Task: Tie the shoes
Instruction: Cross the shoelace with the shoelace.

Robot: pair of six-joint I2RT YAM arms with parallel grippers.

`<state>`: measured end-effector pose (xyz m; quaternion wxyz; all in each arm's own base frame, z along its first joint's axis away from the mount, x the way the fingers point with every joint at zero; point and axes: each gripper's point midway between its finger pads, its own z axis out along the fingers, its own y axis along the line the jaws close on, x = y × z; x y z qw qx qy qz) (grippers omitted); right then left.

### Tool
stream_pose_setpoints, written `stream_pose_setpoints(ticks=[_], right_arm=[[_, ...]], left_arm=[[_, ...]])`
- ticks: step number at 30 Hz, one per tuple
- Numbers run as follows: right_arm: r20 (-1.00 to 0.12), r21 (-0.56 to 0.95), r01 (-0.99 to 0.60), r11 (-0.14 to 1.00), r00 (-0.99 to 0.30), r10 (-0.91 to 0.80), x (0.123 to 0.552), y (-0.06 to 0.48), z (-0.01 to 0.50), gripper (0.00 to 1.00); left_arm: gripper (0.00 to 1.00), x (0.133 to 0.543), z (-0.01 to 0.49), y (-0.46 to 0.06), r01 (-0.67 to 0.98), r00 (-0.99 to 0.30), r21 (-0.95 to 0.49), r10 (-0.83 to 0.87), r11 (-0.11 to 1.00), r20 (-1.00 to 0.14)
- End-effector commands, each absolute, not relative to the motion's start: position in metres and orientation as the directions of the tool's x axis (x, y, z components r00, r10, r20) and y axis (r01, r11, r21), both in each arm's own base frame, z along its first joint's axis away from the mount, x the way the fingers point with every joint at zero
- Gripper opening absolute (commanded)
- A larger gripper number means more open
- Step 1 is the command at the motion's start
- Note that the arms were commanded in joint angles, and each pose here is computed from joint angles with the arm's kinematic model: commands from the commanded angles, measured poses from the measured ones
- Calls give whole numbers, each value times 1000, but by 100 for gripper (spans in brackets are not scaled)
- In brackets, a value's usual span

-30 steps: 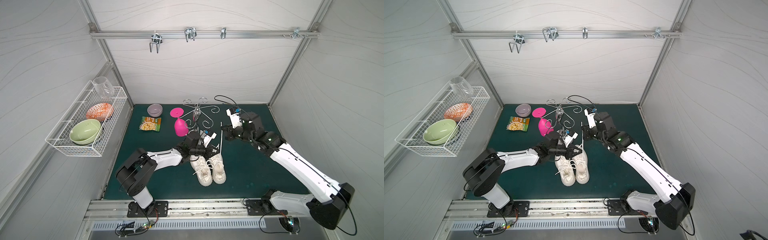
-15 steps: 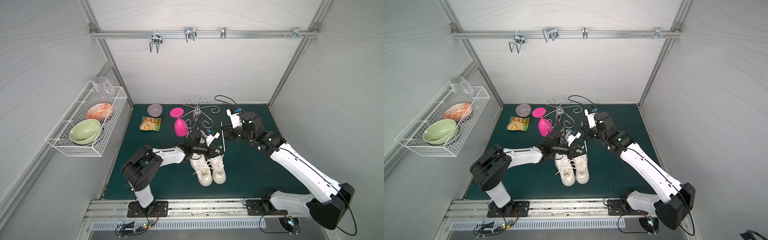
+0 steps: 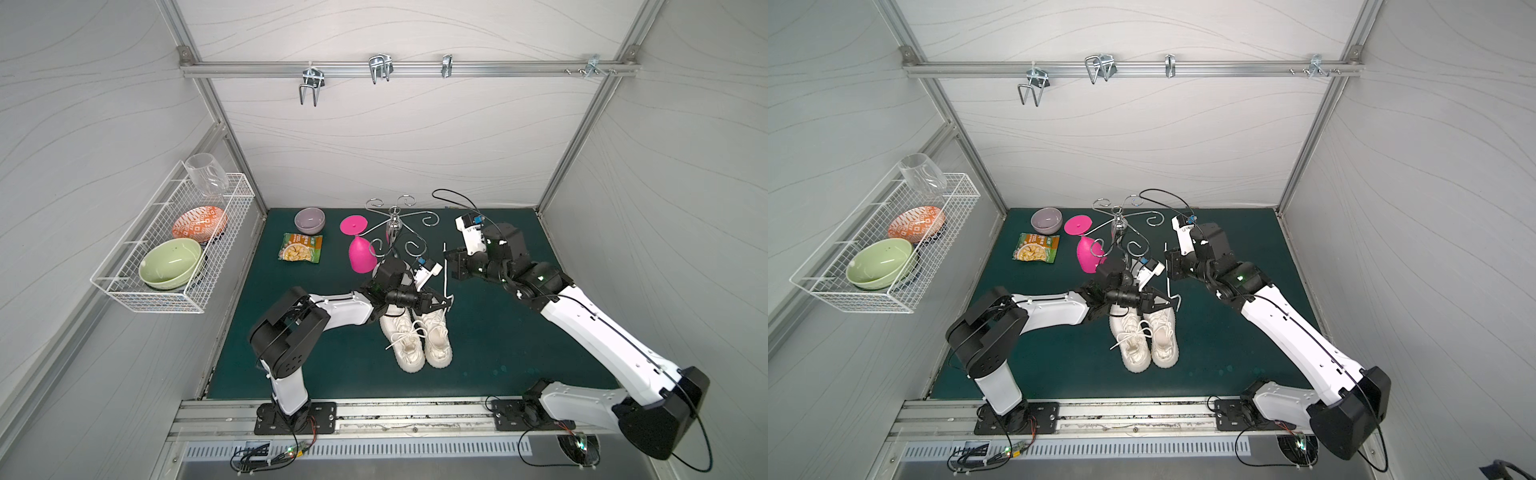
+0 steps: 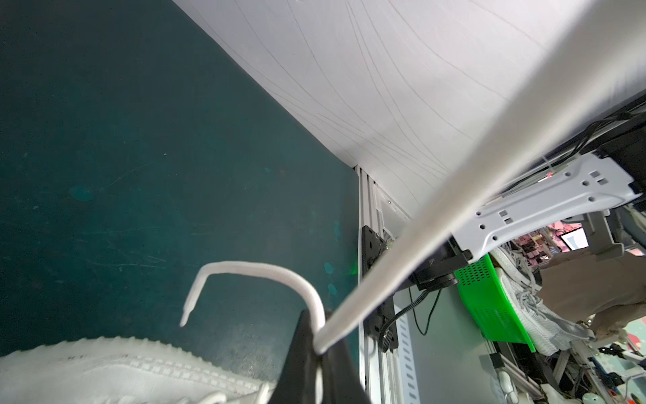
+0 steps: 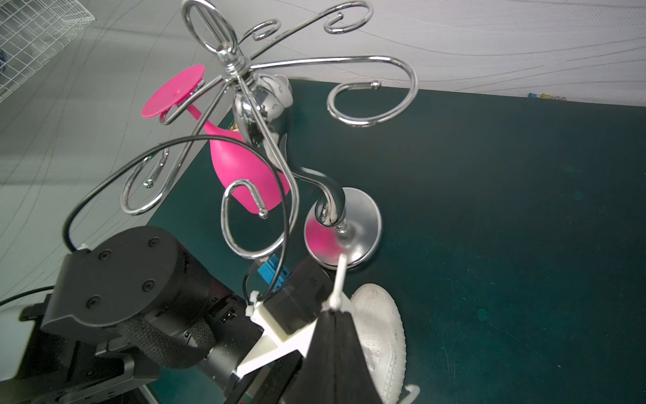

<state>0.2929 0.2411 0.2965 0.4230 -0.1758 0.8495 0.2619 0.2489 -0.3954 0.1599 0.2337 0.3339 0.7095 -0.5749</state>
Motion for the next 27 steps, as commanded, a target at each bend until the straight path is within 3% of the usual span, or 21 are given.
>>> stream_pose_setpoints(ticks=[1, 10, 15, 20, 23, 25, 27], right_arm=[[-784, 343, -503, 793, -618, -52, 295, 236, 286, 0], [-604, 522, -525, 672, -784, -143, 280, 262, 186, 0], [-528, 649, -484, 588, -842, -110, 271, 281, 153, 0], [-459, 668, -452, 591, -876, -151, 269, 291, 117, 0], [-437, 663, -439, 606, -885, -163, 270, 287, 103, 19], [-454, 641, -437, 631, -879, -147, 278, 277, 107, 38], [-493, 614, -437, 658, -863, -112, 290, 261, 122, 64]], left_arm=[[0, 250, 180, -394, 795, -605, -600, 160, 84, -780], [0, 227, 189, -375, 789, -614, -611, 145, 69, -776], [0, 217, 183, -370, 762, -645, -645, 163, 55, -747], [0, 211, 180, -366, 740, -669, -671, 152, 51, -727], [0, 210, 180, -365, 732, -679, -679, 148, 55, -719], [0, 211, 178, -365, 726, -686, -685, 144, 65, -714], [0, 213, 176, -364, 721, -692, -688, 134, 80, -709]])
